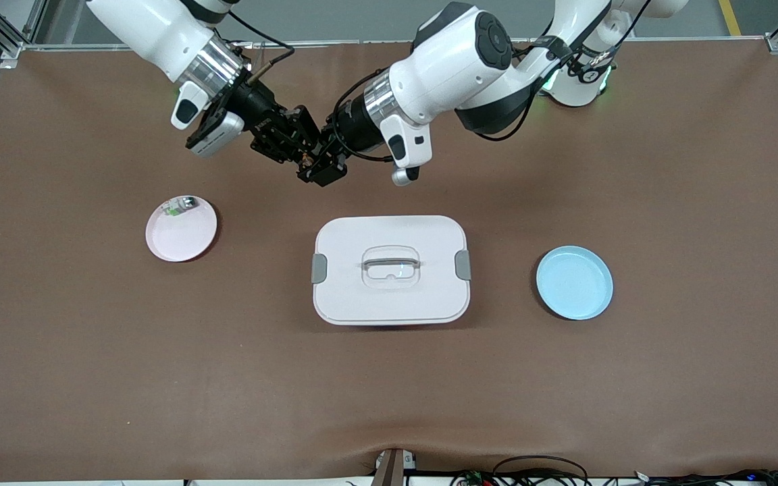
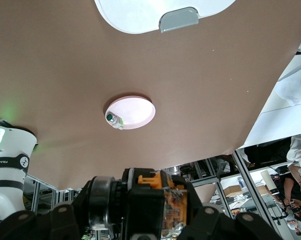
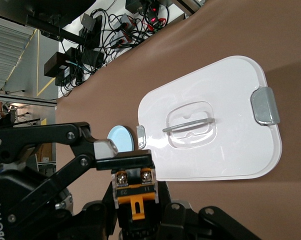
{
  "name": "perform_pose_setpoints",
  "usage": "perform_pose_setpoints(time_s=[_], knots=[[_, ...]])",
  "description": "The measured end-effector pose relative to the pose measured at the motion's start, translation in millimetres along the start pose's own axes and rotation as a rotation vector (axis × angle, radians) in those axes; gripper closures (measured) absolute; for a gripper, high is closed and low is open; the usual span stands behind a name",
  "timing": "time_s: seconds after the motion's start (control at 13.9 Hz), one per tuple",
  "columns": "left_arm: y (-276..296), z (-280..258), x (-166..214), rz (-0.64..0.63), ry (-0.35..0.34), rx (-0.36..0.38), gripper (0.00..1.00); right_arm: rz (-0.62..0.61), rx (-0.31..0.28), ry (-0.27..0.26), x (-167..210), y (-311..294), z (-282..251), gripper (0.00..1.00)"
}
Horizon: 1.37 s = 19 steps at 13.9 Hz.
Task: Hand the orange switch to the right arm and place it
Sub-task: 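Close the right gripper on the switch and open the left gripper, then move the switch over the pink plate while the left gripper withdraws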
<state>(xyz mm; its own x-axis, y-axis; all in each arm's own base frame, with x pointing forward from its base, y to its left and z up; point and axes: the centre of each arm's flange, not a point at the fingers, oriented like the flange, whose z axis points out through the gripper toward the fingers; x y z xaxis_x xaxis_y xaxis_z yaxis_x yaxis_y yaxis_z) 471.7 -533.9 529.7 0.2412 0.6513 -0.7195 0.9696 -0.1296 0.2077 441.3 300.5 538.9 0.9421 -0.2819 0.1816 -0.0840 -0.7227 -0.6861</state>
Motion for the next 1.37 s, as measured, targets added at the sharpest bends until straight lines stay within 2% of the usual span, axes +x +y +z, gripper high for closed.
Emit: perform_pose_setpoints(time_s=[0.43, 0.5, 0.65, 1.01, 1.08, 1.23, 1.37], knots=[[0, 0, 0, 0.0, 0.0, 0.001, 0.27, 0.0, -0.001, -0.001, 0, 0, 0, 0.65], [0, 0, 0, 0.001, 0.0, 0.001, 0.23, 0.001, -0.003, -0.003, 0, 1, 1, 0.65], [0, 0, -1, 0.001, -0.002, -0.002, 0.02, 0.003, -0.011, -0.015, -1, 3, 6, 0.66], [1, -2, -2, 0.003, -0.004, -0.005, 0.0, -0.009, -0.022, -0.05, 1, -3, 12, 0.66], [2, -2, -2, 0.003, -0.004, -0.007, 0.0, -0.047, -0.031, -0.054, 2, -5, 12, 0.66], [3, -4, 0, 0.002, -0.004, -0.011, 0.0, -0.198, -0.086, -0.065, 6, -6, 11, 0.66], [9, -13, 0, 0.025, -0.004, -0.027, 0.0, -0.316, -0.139, -0.115, 17, 2, 6, 0.66]])
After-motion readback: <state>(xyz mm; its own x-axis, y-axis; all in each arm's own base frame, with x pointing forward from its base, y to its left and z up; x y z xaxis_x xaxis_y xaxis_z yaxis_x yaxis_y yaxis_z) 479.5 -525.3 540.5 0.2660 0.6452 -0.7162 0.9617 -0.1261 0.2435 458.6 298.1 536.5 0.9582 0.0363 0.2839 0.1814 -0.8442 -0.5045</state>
